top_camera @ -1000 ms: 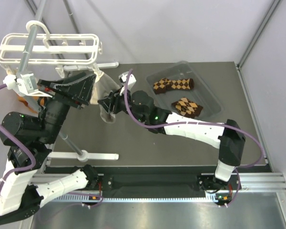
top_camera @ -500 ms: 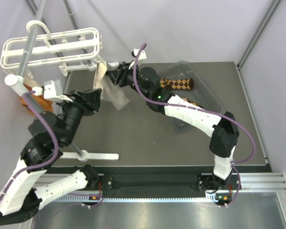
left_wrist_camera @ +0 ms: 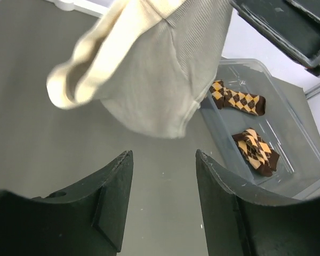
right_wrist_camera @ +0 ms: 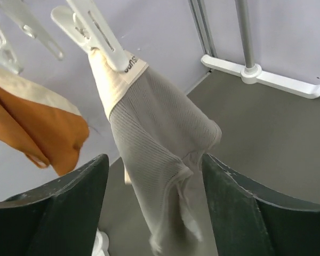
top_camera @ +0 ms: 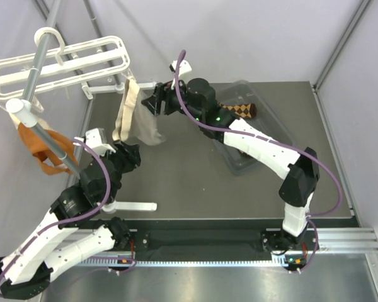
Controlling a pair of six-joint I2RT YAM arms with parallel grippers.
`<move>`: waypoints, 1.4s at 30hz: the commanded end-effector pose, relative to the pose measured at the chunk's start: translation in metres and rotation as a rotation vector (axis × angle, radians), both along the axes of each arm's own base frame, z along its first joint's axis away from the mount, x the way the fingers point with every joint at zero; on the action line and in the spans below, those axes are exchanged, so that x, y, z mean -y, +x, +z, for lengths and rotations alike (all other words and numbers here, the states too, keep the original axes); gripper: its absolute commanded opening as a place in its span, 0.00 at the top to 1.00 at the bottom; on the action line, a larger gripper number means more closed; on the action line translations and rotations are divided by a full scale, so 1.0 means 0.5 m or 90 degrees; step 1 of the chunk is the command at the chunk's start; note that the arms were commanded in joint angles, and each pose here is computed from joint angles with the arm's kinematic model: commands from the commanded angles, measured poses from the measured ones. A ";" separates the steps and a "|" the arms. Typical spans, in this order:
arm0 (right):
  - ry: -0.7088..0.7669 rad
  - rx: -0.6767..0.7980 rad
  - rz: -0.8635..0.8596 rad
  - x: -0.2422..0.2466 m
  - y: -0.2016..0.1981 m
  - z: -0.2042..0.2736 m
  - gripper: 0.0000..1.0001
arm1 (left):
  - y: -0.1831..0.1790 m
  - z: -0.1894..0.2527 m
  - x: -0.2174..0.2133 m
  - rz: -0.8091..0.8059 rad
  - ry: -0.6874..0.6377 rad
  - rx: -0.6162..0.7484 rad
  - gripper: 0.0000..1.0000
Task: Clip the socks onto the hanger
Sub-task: Rotate the hanger.
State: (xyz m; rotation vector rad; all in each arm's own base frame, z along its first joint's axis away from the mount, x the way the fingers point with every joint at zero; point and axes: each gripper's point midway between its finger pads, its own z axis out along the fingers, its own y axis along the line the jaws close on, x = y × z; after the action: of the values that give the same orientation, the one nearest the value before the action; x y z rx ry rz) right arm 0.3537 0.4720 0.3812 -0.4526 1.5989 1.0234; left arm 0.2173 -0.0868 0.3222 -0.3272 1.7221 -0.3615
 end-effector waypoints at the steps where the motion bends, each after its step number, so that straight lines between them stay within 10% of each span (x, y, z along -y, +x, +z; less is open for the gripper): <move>1: -0.008 0.065 0.046 0.055 -0.066 0.091 0.28 | -0.005 -0.030 -0.005 0.010 -0.003 -0.021 0.45; 18: 0.078 0.153 0.236 -0.036 -0.214 0.175 0.40 | -0.073 -0.126 -0.001 -0.086 0.001 -0.099 0.48; 42: 0.154 0.197 0.034 -0.106 0.084 0.107 0.64 | -0.093 -0.126 0.014 -0.132 -0.029 -0.096 0.52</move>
State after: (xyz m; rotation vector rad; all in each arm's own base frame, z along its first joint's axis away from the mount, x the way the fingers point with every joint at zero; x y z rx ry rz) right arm 0.3817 0.5325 0.3834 -0.5057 1.3590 1.1053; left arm 0.1681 -0.0861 0.2569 -0.2318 1.9060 -0.5203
